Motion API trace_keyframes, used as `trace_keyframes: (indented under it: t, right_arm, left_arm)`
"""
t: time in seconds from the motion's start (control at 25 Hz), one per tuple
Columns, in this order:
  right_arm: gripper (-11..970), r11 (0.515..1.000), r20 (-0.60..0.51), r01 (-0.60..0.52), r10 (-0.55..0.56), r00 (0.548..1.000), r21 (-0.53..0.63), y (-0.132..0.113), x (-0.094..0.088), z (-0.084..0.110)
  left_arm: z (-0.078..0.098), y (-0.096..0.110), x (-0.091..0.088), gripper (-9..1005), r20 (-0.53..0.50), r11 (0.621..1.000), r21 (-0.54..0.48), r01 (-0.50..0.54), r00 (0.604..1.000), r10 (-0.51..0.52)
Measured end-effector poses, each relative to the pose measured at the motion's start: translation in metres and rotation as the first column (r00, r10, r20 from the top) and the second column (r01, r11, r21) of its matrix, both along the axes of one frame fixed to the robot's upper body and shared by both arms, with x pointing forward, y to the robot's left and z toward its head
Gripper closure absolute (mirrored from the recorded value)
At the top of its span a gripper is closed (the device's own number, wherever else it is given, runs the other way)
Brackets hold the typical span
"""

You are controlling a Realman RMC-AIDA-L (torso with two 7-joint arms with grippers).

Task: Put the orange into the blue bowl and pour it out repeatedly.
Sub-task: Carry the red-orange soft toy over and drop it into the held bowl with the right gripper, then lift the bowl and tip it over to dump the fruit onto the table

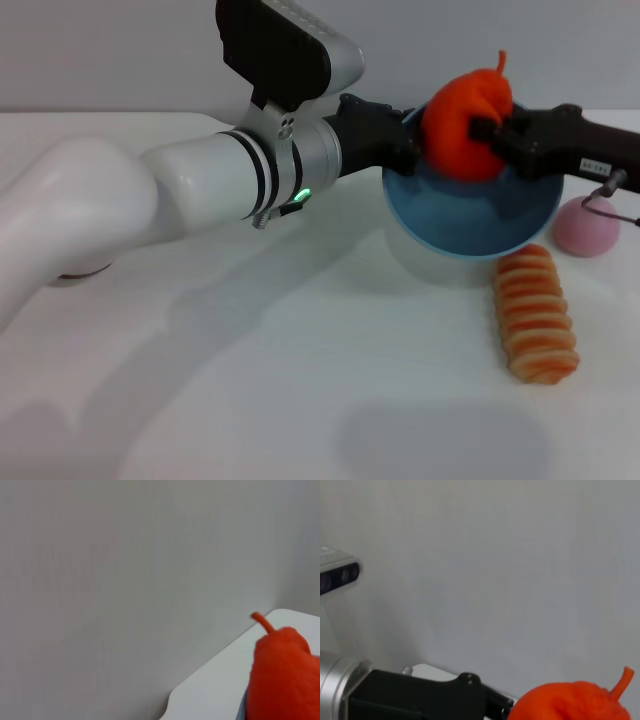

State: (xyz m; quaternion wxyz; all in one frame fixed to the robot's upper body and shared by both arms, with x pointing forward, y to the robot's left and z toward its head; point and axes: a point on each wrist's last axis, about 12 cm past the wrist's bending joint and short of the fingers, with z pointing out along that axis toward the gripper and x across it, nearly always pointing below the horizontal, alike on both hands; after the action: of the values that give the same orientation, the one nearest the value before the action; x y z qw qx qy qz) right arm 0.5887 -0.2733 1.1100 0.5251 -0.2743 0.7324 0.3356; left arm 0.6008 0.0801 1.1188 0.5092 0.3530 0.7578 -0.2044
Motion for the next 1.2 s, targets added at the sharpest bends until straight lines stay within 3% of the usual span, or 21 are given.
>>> trace_keyframes:
  t: [0.4, 0.76, 1.08, 1.2]
  right_arm:
    - [943, 0.999, -0.025, -0.026, 0.027, 0.999, 0.026, -0.001, -0.009, -0.005]
    - [941, 0.993, -0.016, -0.018, 0.020, 1.000, 0.119, -0.008, -0.017, 0.000]
    - [545, 0.987, 0.015, -0.017, 0.015, 1.000, 0.163, -0.017, -0.026, 0.006]
    - [498, 0.974, 0.069, 0.026, -0.042, 0.997, 0.224, -0.031, -0.033, 0.014]
  left_arm:
    - [-0.001, 0.002, 0.002, 996, 0.006, 1.000, 0.001, -0.020, 1.000, 0.020]
    - [-0.003, 0.006, 0.004, 996, 0.004, 0.999, 0.006, -0.035, 0.999, 0.035]
    - [-0.004, 0.007, 0.005, 997, 0.005, 0.999, 0.013, -0.037, 0.999, 0.037]
    - [-0.002, 0.007, 0.007, 996, 0.024, 0.999, 0.020, -0.040, 0.999, 0.040]
